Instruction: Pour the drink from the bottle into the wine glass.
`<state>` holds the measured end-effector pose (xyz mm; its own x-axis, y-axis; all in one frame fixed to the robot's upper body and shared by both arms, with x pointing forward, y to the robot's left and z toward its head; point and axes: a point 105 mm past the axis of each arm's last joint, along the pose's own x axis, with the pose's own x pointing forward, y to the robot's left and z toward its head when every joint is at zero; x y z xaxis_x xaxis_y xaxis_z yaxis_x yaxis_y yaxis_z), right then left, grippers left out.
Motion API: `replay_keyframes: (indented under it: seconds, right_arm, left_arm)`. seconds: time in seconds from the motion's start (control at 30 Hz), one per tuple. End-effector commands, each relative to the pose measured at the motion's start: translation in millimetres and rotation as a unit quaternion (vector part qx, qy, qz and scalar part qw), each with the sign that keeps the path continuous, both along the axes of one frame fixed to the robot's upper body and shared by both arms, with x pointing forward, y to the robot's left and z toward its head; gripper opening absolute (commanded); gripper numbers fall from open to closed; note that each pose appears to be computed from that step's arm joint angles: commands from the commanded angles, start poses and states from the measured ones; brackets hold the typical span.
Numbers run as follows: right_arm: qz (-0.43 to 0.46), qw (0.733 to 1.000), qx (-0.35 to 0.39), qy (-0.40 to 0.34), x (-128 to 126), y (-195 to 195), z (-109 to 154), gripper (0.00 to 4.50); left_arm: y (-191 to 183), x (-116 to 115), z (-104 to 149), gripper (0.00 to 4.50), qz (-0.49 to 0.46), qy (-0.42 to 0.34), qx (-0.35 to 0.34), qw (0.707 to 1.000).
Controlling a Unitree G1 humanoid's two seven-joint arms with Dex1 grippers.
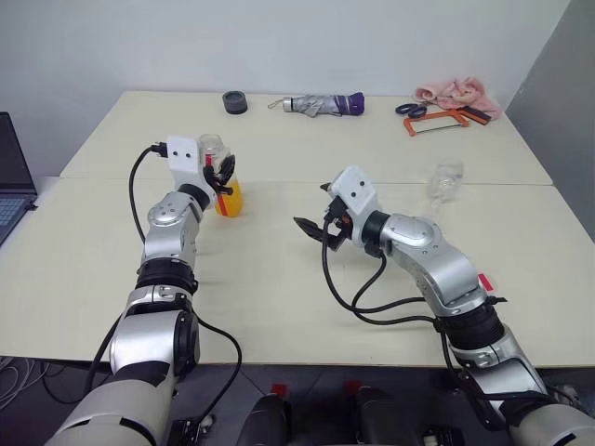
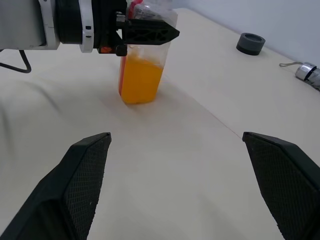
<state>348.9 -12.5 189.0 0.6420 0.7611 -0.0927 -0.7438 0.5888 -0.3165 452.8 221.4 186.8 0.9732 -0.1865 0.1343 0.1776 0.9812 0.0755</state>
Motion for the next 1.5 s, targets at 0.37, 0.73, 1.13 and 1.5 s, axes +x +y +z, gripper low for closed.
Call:
replay_keyframes:
  seconds: [0.37, 0.73, 1.13, 1.5]
  right_arm:
    - [0.007, 0.999, 0.016, -0.028, -7, 1, 19, 4.50]
    - [0.011, 1.000, 0.014, -0.021, -12, -3, 16, 4.50]
    - [0.007, 1.000, 0.009, 0.006, -25, -21, 6, 4.50]
    - [-0.079, 0.993, 0.068, 0.055, -26, -68, 14, 4.50]
  left_arm:
    - [5, -8, -5, 4.29, 0.015, -0.024, 0.003, 1.000]
    - [10, -19, -23, 4.48, 0.037, -0.009, 0.026, 0.999]
    - [30, -48, -48, 4.48, 0.069, 0.025, 0.029, 0.997]
    - [8, -98, -58, 4.48, -0.038, 0.068, 0.028, 0.997]
